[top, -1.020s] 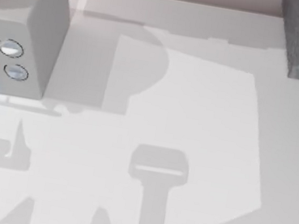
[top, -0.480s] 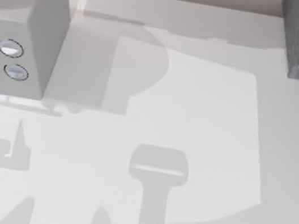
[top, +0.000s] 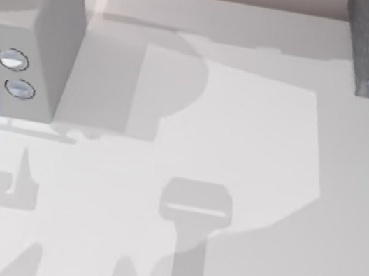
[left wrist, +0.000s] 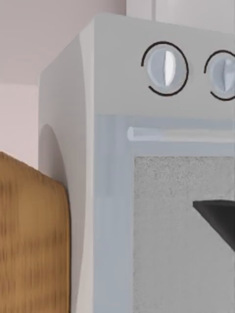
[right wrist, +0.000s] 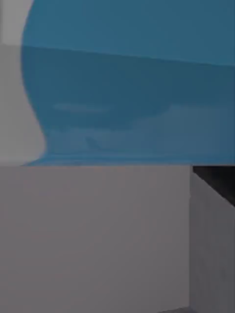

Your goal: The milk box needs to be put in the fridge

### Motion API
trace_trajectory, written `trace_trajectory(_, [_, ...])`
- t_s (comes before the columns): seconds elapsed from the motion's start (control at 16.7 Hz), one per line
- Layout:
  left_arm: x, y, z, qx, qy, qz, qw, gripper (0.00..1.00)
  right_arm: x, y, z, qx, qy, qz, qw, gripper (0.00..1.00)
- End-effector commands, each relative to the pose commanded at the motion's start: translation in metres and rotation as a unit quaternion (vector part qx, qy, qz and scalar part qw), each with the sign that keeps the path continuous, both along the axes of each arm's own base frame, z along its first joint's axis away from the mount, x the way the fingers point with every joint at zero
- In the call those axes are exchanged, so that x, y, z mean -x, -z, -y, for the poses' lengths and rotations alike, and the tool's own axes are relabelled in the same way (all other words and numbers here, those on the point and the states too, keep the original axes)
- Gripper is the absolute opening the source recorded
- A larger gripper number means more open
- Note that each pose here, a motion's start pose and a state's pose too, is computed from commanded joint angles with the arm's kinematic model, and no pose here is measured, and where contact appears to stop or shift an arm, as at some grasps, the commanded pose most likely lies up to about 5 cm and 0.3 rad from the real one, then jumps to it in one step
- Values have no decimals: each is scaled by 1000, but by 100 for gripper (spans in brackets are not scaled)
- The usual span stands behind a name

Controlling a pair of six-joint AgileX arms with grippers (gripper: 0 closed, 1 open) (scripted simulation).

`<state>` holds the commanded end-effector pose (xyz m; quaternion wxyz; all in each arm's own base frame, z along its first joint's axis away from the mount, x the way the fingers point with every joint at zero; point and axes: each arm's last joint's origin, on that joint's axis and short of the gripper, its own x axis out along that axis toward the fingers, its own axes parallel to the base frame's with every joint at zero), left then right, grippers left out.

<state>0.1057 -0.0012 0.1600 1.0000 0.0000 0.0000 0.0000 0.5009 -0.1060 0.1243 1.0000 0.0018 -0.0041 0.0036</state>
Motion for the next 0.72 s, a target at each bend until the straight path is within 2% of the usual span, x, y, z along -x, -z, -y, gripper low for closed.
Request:
trace_trajectory(0.18, [0,0,0,0,0,0,1000,100,-20,-6,-2,0,0,-3,1000,0])
trace_trajectory(0.48, [0,0,0,0,0,0,1000,100,-24,-6,-3,0,0,-6,1000,0])
trace_trajectory(0.72, [0,0,0,0,0,0,1000,100,-24,-6,-3,0,0,-6,1000,30])
